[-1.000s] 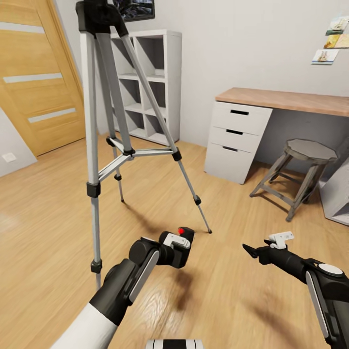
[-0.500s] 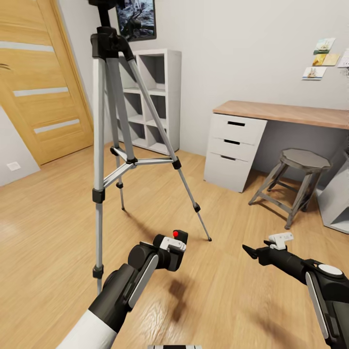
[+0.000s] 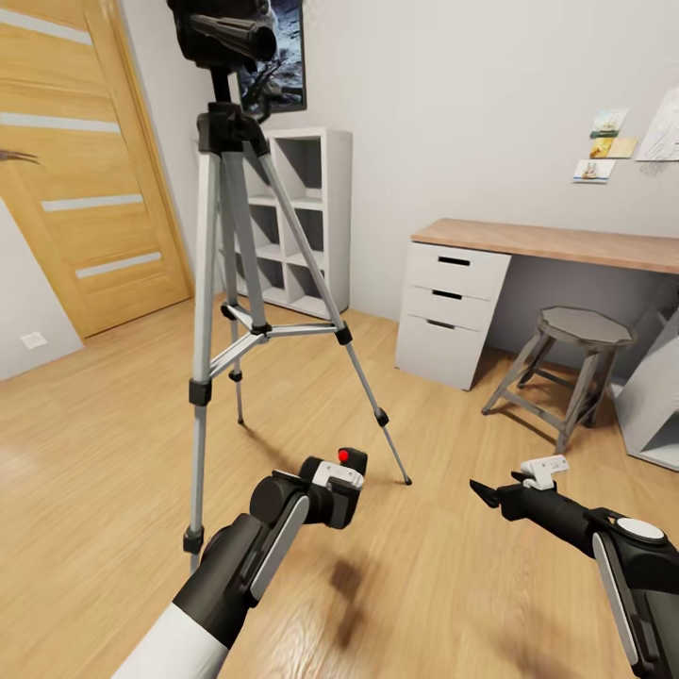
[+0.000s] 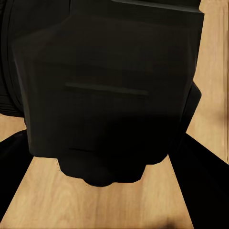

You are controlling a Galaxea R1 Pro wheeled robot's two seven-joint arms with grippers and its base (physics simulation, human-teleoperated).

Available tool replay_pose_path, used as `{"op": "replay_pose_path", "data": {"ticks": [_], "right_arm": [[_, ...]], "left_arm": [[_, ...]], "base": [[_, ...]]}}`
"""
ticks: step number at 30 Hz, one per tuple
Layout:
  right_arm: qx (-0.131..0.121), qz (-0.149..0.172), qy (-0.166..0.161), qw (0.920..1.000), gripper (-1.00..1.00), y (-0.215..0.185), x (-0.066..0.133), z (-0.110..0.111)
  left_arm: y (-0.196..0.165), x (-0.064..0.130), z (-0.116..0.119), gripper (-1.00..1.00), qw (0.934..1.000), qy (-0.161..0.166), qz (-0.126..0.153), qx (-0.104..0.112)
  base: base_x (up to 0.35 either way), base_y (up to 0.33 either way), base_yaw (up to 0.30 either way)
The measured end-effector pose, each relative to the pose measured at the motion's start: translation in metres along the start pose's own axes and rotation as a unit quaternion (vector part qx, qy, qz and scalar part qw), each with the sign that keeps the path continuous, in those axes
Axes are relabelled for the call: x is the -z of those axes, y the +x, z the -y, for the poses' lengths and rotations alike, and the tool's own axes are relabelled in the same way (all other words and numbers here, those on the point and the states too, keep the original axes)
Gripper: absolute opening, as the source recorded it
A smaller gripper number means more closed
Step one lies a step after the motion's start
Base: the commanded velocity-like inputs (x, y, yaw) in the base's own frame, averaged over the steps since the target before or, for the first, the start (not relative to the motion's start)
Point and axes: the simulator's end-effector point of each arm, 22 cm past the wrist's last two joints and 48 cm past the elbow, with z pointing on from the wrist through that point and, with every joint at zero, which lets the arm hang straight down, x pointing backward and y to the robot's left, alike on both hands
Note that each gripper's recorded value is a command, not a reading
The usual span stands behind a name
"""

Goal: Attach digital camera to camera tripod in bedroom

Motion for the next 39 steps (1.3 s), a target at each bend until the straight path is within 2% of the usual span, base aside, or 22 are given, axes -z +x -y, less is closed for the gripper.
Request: {"op": "replay_pose_path", "data": {"ticks": [3, 5, 9, 22, 31, 39], "right_arm": [[0.002, 0.006, 0.000, 1.0000, 1.00, -0.005, 0.004, -0.001], [0.003, 0.010, 0.000, 0.9999, 1.00, -0.009, 0.006, -0.002], [0.005, 0.018, 0.000, 0.9998, 1.00, -0.016, 0.012, -0.003], [0.006, 0.021, -0.006, 0.9997, 1.00, -0.019, 0.014, -0.006], [0.004, 0.021, -0.014, 0.9997, 1.00, -0.019, 0.014, -0.010], [0.000, 0.014, -0.036, 0.9992, 1.00, -0.016, 0.015, -0.020]], "left_arm": [[-0.003, 0.005, 0.006, -1.00, 0.9999, 0.010, 0.005, 0.005], [-0.004, 0.008, 0.016, -1.00, 0.9994, 0.031, 0.006, 0.017], [-0.005, 0.014, 0.021, -1.00, 0.9989, 0.040, 0.008, 0.022], [0.023, 0.006, 0.027, -1.00, 0.9984, 0.044, -0.004, 0.034], [0.027, 0.005, 0.026, -1.00, 0.9984, 0.043, -0.004, 0.036], [0.031, 0.006, 0.027, -1.00, 0.9981, 0.046, -0.006, 0.041]], "base": [[0.000, 0.000, 0.000], [0.000, 0.000, 0.000], [0.000, 0.000, 0.000], [-0.030, -0.014, 0.000], [-0.245, -0.153, 0.000], [-0.178, -0.086, 0.042]]}}
